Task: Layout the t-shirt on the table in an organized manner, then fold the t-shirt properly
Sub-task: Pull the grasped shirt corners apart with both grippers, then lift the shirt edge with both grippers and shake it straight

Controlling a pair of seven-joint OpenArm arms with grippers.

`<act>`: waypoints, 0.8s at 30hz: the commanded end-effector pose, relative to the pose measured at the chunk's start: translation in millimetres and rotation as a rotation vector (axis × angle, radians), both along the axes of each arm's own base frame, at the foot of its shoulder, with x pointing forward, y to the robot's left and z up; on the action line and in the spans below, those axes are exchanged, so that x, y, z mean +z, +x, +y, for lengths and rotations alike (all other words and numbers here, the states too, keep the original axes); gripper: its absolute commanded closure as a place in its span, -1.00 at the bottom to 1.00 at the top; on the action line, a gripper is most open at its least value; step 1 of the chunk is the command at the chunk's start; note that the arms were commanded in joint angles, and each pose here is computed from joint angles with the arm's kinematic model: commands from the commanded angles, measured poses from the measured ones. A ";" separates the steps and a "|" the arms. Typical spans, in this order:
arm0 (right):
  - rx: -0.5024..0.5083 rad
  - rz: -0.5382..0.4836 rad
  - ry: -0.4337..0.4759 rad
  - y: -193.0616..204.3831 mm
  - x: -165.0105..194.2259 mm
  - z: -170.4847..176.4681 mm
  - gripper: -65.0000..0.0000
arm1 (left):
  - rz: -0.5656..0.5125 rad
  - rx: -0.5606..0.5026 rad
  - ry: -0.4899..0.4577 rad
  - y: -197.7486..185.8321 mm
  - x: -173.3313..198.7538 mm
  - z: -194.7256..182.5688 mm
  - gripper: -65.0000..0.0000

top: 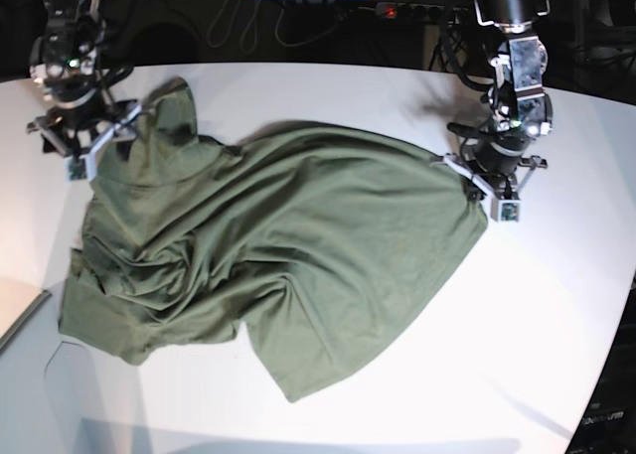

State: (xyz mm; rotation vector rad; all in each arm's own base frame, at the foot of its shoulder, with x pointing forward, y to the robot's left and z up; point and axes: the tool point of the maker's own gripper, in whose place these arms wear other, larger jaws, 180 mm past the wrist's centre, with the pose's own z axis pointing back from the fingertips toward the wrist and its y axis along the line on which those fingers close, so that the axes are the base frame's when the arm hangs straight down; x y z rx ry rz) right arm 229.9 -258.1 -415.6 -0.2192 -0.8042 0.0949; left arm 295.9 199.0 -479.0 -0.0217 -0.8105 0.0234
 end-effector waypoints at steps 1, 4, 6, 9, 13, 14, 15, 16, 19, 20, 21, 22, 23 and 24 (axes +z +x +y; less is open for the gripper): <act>-0.005 -0.041 -0.012 9.1 10.0 -6.9 -0.30 | 0.063 -0.006 0.018 -11.0 -9.1 2.5 0.96; 0.004 -0.037 0.007 21.8 4.5 -10.1 -0.30 | 0.063 -0.006 0.018 -11.0 -9.1 2.5 0.96; -0.003 -0.015 0.025 24.0 -5.7 -13.8 -0.30 | 0.063 -0.006 0.018 -11.0 -9.1 2.5 0.96; -0.011 0.024 0.057 25.4 -23.0 -16.2 -0.29 | 0.063 -0.006 0.018 -11.0 -9.1 2.5 0.96; 0.031 0.070 0.107 26.1 -40.6 -6.0 -0.25 | 0.063 -0.006 0.018 -11.0 -9.1 2.5 0.96; 0.040 0.076 0.116 27.1 -42.7 -3.9 -0.18 | 0.063 -0.006 0.018 -11.0 -9.1 2.5 0.96; 0.046 0.081 0.121 27.0 -44.5 -2.6 -0.06 | 0.063 -0.005 0.018 -11.0 -9.0 3.0 0.96; 0.047 0.079 0.123 27.0 -44.6 -2.3 0.10 | 0.063 0.000 0.018 -11.3 -8.9 4.5 0.96; 0.050 0.075 0.107 28.2 -41.7 -8.8 0.82 | 0.055 0.088 0.033 -16.1 -4.8 37.6 0.96; 0.049 0.075 0.106 28.0 -41.6 -9.5 1.00 | 0.052 0.117 0.034 -17.9 -3.5 46.9 0.96; 0.049 0.075 0.104 28.0 -41.4 -10.1 1.00 | 0.049 0.146 0.039 -19.9 -1.9 57.6 0.96; 0.050 0.075 0.097 28.2 -40.3 -13.2 1.00 | 0.048 0.167 0.040 -22.2 -1.2 64.3 0.96; 0.051 0.075 0.089 28.4 -39.2 -16.3 0.98 | 0.047 0.190 0.042 -24.7 -0.5 71.5 0.96; 0.052 0.076 0.086 28.5 -38.7 -17.5 1.00 | 0.045 0.207 0.044 -26.7 0.3 77.4 0.96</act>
